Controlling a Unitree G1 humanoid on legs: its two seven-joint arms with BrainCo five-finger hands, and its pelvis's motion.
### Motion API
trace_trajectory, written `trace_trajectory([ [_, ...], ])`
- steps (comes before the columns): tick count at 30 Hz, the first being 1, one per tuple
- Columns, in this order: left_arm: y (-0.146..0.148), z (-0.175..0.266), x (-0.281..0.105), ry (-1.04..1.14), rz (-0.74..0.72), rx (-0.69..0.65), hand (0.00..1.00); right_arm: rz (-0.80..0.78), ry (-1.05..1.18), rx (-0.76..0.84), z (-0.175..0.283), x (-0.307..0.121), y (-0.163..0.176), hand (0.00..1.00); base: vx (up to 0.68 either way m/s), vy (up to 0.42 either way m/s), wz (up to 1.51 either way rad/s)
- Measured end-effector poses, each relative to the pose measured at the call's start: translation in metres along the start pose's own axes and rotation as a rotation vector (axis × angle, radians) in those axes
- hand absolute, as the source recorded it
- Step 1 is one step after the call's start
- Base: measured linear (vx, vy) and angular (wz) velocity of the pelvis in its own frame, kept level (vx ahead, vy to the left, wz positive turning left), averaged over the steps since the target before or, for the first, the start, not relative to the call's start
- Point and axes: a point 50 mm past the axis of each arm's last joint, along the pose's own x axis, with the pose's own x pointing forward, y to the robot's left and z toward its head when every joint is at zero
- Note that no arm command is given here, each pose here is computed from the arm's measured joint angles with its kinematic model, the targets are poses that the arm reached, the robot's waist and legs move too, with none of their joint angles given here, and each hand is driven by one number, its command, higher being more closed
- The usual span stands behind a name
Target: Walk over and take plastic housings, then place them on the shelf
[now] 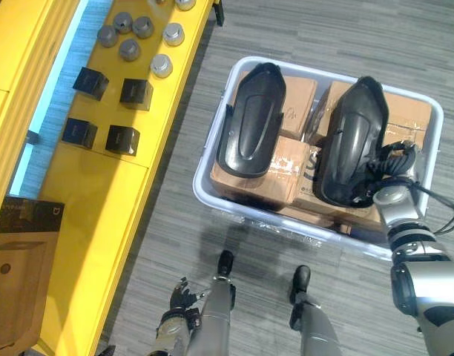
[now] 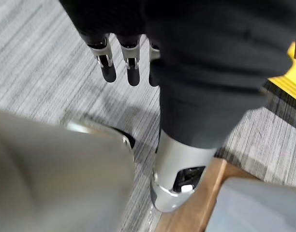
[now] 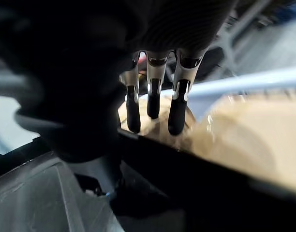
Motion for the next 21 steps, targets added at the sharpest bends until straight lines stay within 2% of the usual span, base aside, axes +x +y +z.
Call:
trace_trajectory([
  [8, -0.002, -0.002, 0.000, 0.013, -0.006, -0.001, 0.00, 0.028, -0.078, -0.128, 0.001, -0.003, 0.003, 1.00, 0.01, -0.053, 0.01],
  [13, -0.019, -0.002, -0.006, -0.013, -0.082, 0.038, 0.00, 0.186, -0.034, -0.167, -0.022, -0.026, 0.037, 1.00, 0.04, -0.013, 0.07],
  [17, -0.023, 0.025, -0.017, -0.171, -0.144, -0.014, 0.00, 0.266, 0.005, -0.205, -0.043, -0.046, 0.055, 1.00, 0.02, 0.016, 0.14],
  [21, -0.015, 0.083, -0.045, -0.464, -0.213, -0.046, 0.00, 0.279, -0.080, -0.247, -0.046, -0.060, 0.058, 1.00, 0.02, 0.006, 0.20],
])
